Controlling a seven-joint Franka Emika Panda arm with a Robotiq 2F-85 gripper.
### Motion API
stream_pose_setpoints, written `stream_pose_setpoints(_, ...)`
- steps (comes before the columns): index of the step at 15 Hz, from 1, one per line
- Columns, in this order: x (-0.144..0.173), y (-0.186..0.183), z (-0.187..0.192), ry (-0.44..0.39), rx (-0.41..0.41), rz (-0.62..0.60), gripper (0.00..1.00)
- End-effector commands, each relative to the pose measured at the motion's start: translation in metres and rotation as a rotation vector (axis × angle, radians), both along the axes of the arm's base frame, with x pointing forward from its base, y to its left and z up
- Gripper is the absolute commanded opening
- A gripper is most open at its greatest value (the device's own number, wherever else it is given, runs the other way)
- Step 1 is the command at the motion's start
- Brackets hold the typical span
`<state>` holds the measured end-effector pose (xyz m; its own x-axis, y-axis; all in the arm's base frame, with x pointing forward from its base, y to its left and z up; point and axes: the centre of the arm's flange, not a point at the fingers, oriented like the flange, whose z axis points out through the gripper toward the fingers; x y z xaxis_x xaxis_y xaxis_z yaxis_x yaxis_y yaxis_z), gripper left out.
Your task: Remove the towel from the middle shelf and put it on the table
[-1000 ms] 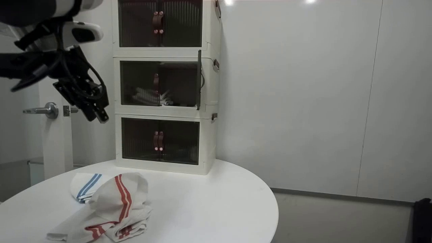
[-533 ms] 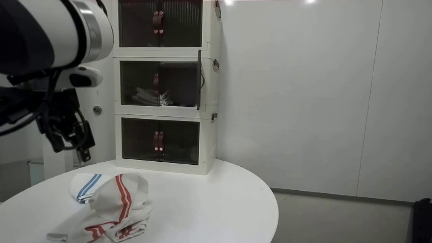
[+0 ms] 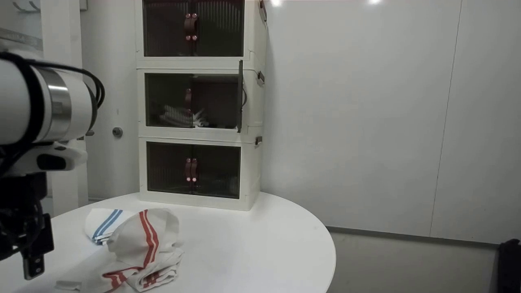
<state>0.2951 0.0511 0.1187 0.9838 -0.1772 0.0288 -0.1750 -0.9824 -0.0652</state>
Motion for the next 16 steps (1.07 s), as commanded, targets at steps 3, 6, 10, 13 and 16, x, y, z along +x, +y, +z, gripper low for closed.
stream_pose_setpoints(3, 0.049, 0.012, 0.065, -0.027, -0.078, -0.015, 1.0)
stream_pose_setpoints(6, 0.041, 0.018, 0.014, -0.043, -0.046, -0.026, 1.0)
stream_pose_setpoints(10, 0.045, 0.014, 0.021, -0.063, -0.052, -0.032, 1.0)
stream_pose_setpoints(13, 0.045, 0.014, 0.021, -0.062, -0.052, -0.032, 1.0)
stream_pose_setpoints(16, 0.045, 0.014, 0.021, -0.062, -0.052, -0.031, 1.0)
